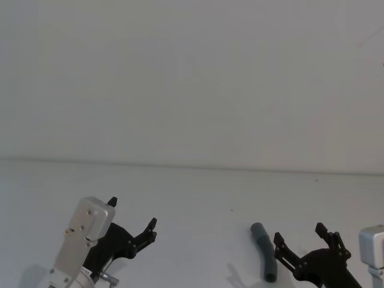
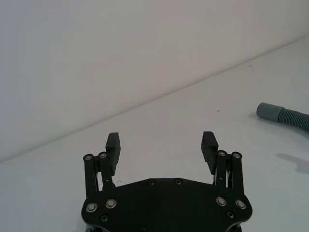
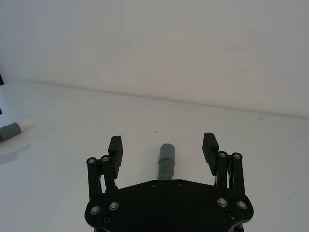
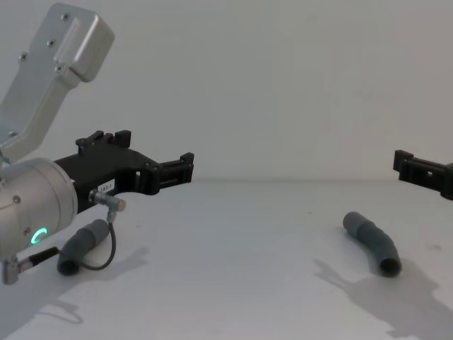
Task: Use both hands to pick up one end of the pipe from the table, align the ends, and insert them.
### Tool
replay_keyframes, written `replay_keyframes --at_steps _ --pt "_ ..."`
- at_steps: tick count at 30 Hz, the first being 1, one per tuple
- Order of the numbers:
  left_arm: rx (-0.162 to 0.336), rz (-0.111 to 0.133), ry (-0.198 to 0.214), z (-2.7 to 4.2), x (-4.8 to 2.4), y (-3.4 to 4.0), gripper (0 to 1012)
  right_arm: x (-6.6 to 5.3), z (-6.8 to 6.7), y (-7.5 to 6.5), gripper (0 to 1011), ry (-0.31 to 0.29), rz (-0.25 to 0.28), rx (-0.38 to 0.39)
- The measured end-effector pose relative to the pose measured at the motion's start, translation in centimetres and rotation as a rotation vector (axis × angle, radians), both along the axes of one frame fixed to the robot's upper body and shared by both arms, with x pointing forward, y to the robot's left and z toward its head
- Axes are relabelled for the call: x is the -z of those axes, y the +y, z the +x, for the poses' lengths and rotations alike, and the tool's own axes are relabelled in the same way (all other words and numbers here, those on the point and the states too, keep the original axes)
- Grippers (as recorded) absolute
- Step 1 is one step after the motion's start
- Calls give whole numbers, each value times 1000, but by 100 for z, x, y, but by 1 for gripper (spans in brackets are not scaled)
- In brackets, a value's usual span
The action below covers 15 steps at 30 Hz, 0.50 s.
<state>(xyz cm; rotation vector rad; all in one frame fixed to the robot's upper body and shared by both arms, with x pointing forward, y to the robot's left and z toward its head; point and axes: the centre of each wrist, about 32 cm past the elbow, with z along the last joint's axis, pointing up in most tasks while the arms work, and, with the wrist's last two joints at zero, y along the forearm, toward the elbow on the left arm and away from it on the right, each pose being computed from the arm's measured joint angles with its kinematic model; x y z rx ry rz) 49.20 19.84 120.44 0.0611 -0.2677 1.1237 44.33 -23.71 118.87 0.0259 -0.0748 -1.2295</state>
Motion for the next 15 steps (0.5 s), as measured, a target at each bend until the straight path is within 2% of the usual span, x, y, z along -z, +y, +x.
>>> replay_keyframes --at_steps 15 --pt "0 0 0 0 0 0 1001 0 0 0 1003 0 0 0"
